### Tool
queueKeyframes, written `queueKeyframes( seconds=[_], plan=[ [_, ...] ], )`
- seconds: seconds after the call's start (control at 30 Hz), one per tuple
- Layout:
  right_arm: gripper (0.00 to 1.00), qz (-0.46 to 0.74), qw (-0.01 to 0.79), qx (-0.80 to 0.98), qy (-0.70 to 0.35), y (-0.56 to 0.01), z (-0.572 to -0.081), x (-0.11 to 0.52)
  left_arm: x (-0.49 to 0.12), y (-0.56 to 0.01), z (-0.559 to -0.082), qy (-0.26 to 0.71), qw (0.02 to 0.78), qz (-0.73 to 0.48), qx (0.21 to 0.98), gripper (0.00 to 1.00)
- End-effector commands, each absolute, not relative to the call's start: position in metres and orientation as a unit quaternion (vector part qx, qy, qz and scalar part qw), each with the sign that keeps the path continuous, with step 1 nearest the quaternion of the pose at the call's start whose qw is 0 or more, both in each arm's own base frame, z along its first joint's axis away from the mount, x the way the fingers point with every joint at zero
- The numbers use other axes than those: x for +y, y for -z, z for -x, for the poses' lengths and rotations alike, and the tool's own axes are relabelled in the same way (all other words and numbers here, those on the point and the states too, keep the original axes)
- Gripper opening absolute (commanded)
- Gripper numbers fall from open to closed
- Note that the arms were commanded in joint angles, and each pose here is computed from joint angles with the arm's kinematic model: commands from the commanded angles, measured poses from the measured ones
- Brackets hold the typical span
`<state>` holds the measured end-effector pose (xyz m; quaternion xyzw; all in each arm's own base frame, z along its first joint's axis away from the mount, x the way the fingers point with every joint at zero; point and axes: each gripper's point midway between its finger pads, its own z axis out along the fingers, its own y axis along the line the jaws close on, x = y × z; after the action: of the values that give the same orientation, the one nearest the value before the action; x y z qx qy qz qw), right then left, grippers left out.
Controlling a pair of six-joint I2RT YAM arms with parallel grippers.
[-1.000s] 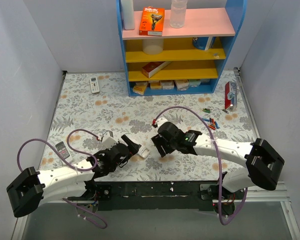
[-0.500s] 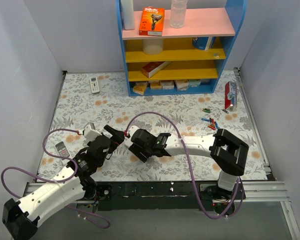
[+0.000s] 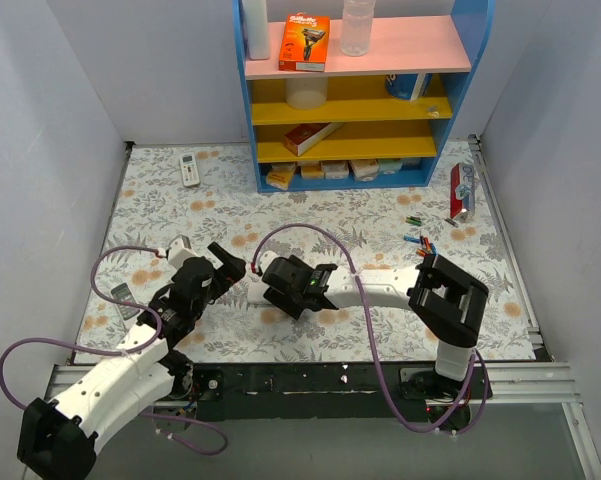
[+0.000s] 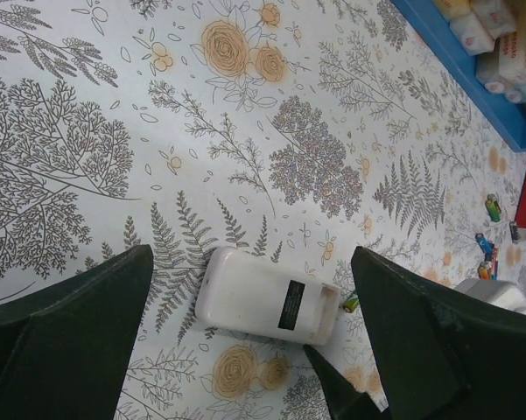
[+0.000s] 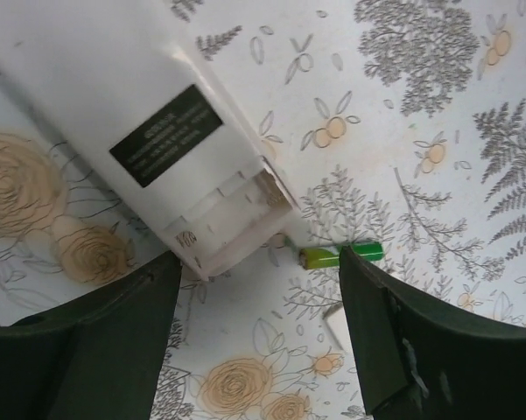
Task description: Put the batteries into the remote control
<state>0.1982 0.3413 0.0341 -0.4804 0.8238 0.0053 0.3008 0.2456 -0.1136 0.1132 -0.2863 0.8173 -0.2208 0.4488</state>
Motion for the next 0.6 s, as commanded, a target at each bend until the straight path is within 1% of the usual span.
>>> queueKeyframes(
  seconds=[0.0, 0.13, 0.27, 0.33, 0.4, 0.47, 0.53, 0.57],
  plan=[
    [0.79, 0.448, 0.331, 0.829, 0.036, -0.047, -0.237, 0.331, -0.122, -0.120, -0.251, 0.238, 0.447, 0.251, 0.825, 0.98],
    [0.78, 0.444, 0.336, 0.830, 0.034, -0.062, -0.246, 0.329, -0.126, -0.117, -0.252, 0.237, 0.439, 0.236, 0.834, 0.98],
    [0.77, 0.434, 0.335, 0.836, -0.007, -0.084, -0.240, 0.336, -0.132, -0.106, -0.252, 0.229, 0.419, 0.213, 0.852, 0.98],
    [0.75, 0.396, 0.326, 0.858, -0.018, -0.091, -0.239, 0.331, -0.134, -0.101, -0.251, 0.223, 0.411, 0.197, 0.862, 0.98],
    [0.72, 0.324, 0.317, 0.891, -0.032, -0.099, -0.247, 0.324, -0.139, -0.093, -0.250, 0.223, 0.396, 0.183, 0.872, 0.98],
    [0.70, 0.274, 0.285, 0.917, -0.051, -0.098, -0.250, 0.312, -0.142, -0.090, -0.250, 0.223, 0.392, 0.171, 0.876, 0.98],
    [0.65, 0.222, 0.261, 0.935, -0.090, -0.096, -0.248, 0.312, -0.143, -0.089, -0.250, 0.221, 0.392, 0.162, 0.878, 0.98],
    [0.60, 0.198, 0.254, 0.942, -0.097, -0.094, -0.253, 0.306, -0.144, -0.088, -0.249, 0.222, 0.391, 0.158, 0.879, 0.98]
  ],
)
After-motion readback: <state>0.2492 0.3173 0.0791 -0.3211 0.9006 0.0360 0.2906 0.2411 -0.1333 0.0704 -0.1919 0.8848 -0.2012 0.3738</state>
